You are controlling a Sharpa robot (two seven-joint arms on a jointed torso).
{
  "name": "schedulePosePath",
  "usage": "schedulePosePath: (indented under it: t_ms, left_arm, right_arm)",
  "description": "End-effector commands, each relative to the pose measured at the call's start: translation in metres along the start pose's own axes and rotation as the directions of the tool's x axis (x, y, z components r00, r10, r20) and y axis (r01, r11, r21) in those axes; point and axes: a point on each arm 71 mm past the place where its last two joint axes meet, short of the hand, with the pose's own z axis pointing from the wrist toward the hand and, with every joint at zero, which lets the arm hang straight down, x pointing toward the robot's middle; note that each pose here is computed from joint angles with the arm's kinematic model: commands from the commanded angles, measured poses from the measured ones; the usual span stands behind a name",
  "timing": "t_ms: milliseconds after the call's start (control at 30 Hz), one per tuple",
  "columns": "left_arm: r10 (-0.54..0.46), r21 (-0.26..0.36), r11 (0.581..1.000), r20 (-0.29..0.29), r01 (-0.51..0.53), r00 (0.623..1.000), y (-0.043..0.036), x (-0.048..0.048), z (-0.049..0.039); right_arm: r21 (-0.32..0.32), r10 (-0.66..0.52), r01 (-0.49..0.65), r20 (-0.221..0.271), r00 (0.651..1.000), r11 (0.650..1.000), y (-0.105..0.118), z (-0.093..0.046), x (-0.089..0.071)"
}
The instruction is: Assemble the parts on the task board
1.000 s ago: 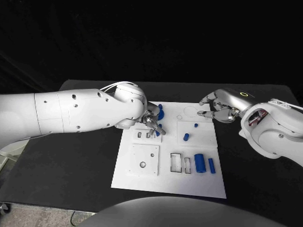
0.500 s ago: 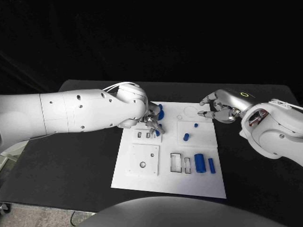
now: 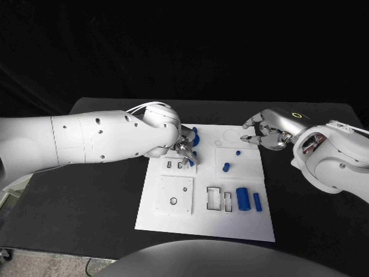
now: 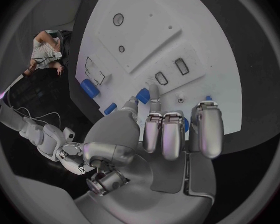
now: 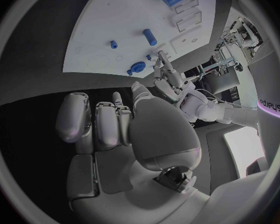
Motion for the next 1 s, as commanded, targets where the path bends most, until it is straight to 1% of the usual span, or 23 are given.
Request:
schedulePosePath:
  t_ms: [33,367,633,1000]
  left_arm:
    - [0.018,0.009,1.000,-0.013,-0.018,1.000,-0.0023,0.0009,0.0006]
    - [0.019,0.012,1.000,-0.013,-0.019,1.000,-0.0030,0.0010,0.0011]
    - [0.036,0.009,0.999,-0.002,-0.036,0.999,-0.0035,0.0005,0.0009]
    - [0.034,0.010,0.999,0.000,-0.034,0.999,-0.0018,0.0015,-0.0002]
  right_arm:
    - [0.008,-0.006,0.006,-0.004,1.000,1.000,-0.0011,0.0002,0.0003]
    - [0.007,-0.006,0.006,-0.007,1.000,1.000,-0.0014,0.0010,0.0010]
    - [0.006,-0.006,0.006,-0.010,1.000,1.000,-0.0013,0.0016,0.0016]
    - [0.005,-0.006,0.006,-0.013,1.000,1.000,-0.0013,0.0021,0.0020]
